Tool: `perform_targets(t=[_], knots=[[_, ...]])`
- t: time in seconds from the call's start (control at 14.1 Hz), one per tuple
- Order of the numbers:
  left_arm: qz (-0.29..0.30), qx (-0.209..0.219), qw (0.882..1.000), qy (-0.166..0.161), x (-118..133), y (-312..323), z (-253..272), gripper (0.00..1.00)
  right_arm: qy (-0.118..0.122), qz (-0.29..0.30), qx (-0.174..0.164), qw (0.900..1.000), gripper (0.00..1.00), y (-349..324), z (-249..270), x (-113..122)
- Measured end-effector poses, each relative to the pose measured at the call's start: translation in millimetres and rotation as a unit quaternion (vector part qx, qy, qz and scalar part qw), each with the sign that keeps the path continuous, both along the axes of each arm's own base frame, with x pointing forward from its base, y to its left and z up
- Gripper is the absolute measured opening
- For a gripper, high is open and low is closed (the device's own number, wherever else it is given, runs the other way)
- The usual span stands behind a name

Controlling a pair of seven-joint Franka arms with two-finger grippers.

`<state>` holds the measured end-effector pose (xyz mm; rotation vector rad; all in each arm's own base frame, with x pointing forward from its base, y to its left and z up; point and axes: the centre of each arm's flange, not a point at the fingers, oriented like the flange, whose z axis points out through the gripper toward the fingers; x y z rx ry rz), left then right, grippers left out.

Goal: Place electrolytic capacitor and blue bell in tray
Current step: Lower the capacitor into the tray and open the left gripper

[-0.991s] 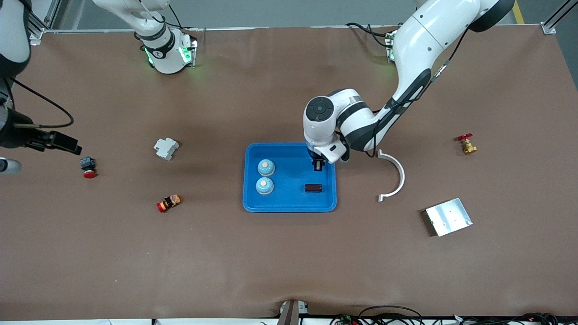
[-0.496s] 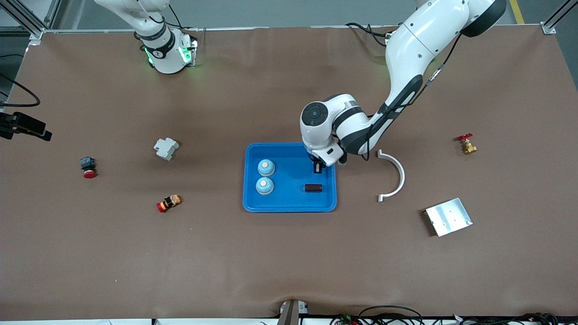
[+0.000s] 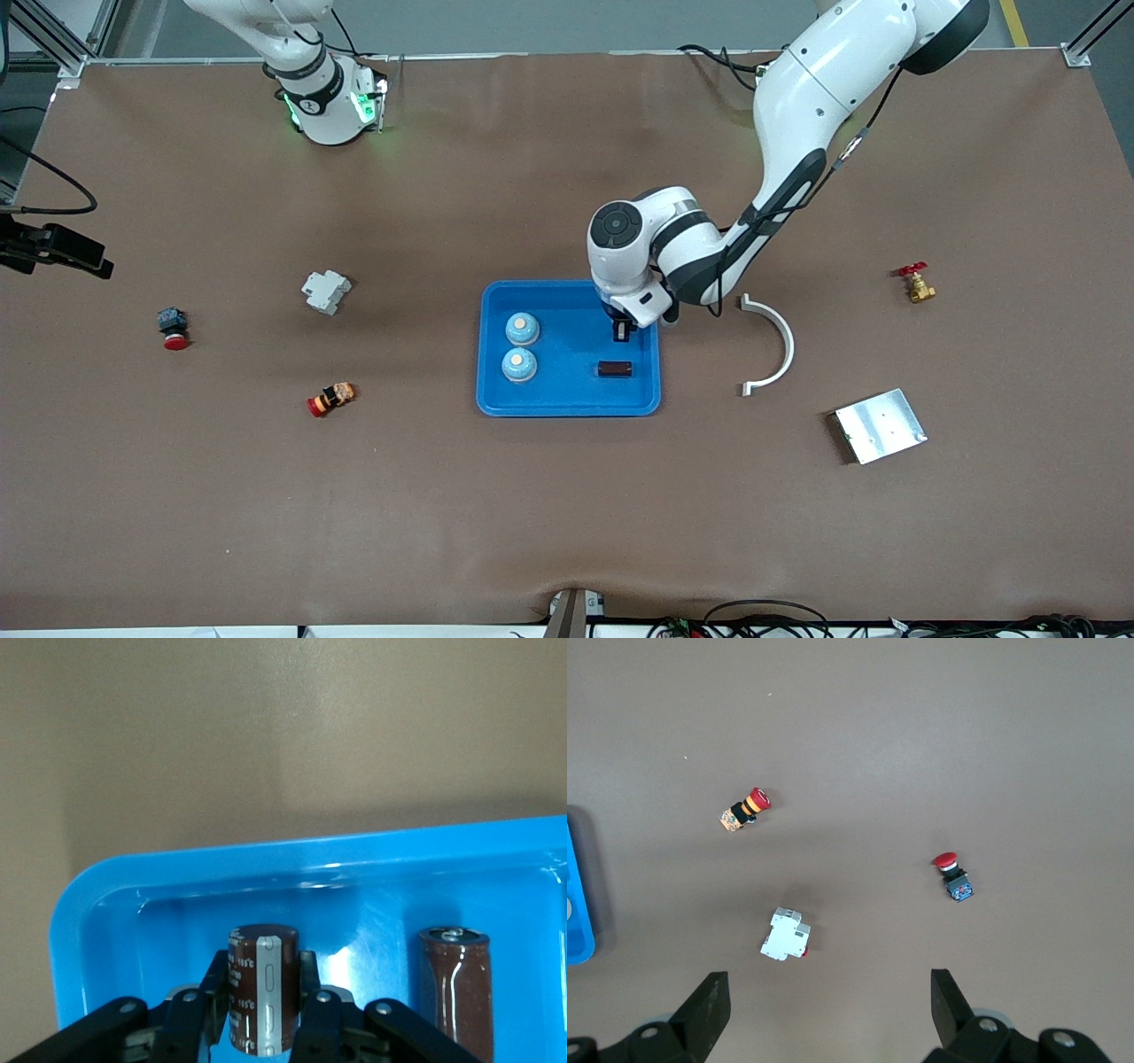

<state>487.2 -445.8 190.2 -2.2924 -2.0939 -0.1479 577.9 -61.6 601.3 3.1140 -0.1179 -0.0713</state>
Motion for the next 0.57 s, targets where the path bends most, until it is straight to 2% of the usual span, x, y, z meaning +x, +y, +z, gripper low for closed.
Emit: perform_targets(t=[0.57], knots=[[-0.004,0.000,1.000,0.000,-0.2,0.5,-7.5,0.34,0.000,-0.002,-0.002,1.000,1.00,-1.5,-0.2,0.0]])
